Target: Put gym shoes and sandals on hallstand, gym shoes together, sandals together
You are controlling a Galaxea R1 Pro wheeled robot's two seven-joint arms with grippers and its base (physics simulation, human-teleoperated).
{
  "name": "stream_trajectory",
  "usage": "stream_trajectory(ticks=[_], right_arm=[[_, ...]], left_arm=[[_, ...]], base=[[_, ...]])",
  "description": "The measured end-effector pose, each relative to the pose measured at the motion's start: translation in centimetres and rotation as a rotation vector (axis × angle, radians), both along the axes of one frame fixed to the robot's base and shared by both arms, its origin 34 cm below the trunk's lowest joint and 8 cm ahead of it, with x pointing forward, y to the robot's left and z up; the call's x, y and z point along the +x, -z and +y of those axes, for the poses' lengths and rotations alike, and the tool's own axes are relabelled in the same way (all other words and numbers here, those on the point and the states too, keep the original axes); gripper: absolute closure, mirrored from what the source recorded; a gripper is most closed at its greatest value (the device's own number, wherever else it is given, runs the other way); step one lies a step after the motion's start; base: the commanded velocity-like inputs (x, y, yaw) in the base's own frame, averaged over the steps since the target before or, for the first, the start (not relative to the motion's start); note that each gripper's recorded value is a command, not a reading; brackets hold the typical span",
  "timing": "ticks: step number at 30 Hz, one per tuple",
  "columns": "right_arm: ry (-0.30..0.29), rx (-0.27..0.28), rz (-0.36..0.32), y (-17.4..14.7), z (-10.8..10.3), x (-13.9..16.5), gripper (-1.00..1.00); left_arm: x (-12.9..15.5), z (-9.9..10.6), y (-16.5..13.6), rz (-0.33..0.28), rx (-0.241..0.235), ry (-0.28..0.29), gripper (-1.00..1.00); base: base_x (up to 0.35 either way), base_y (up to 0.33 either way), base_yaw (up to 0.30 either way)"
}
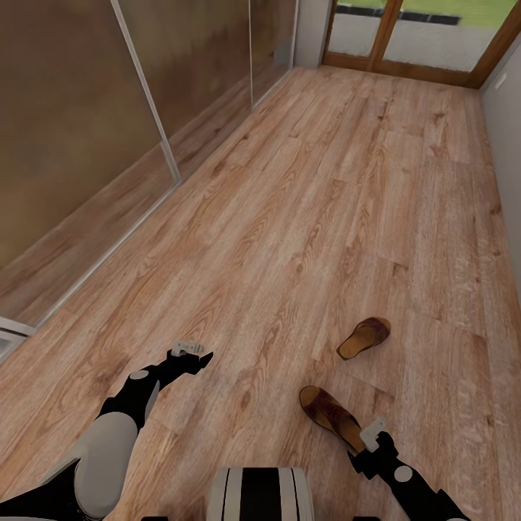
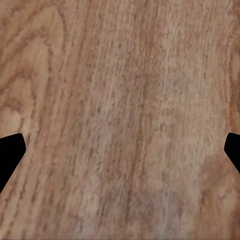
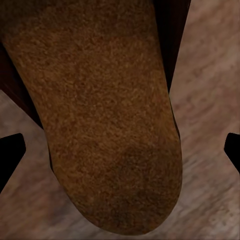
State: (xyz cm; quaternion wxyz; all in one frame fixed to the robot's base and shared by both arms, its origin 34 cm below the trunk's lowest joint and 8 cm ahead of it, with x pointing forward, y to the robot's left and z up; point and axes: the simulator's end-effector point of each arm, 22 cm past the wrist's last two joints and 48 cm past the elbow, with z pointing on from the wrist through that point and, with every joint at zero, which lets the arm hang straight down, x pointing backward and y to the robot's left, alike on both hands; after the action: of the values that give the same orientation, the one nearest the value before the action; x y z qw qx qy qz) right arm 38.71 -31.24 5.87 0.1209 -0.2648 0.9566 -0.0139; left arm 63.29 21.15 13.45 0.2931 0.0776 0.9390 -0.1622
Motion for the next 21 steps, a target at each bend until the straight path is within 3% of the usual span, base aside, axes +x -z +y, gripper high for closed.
stream_trajectory(ticks=[12,13,21], right_arm=[[0.0,0.0,0.002,0.05,0.0,-0.1,-1.0],[0.0,0.0,0.002,0.05,0.0,-0.09,1.0],[-0.001,-0.002,0.002,0.05,-0.04,-0.11,1.0]], left_arm=[[-0.05,0.0,0.07,0.001,0.0,0.0,-1.0],[-0.05,0.0,0.07,0.002,0.0,0.0,-1.0],[-0.07,-0.02,0.09,0.003,0.0,0.001,-1.0]], base=[[0.0,0.0,0.0],[0.0,0.0,0.0],[0.0,0.0,0.0]])
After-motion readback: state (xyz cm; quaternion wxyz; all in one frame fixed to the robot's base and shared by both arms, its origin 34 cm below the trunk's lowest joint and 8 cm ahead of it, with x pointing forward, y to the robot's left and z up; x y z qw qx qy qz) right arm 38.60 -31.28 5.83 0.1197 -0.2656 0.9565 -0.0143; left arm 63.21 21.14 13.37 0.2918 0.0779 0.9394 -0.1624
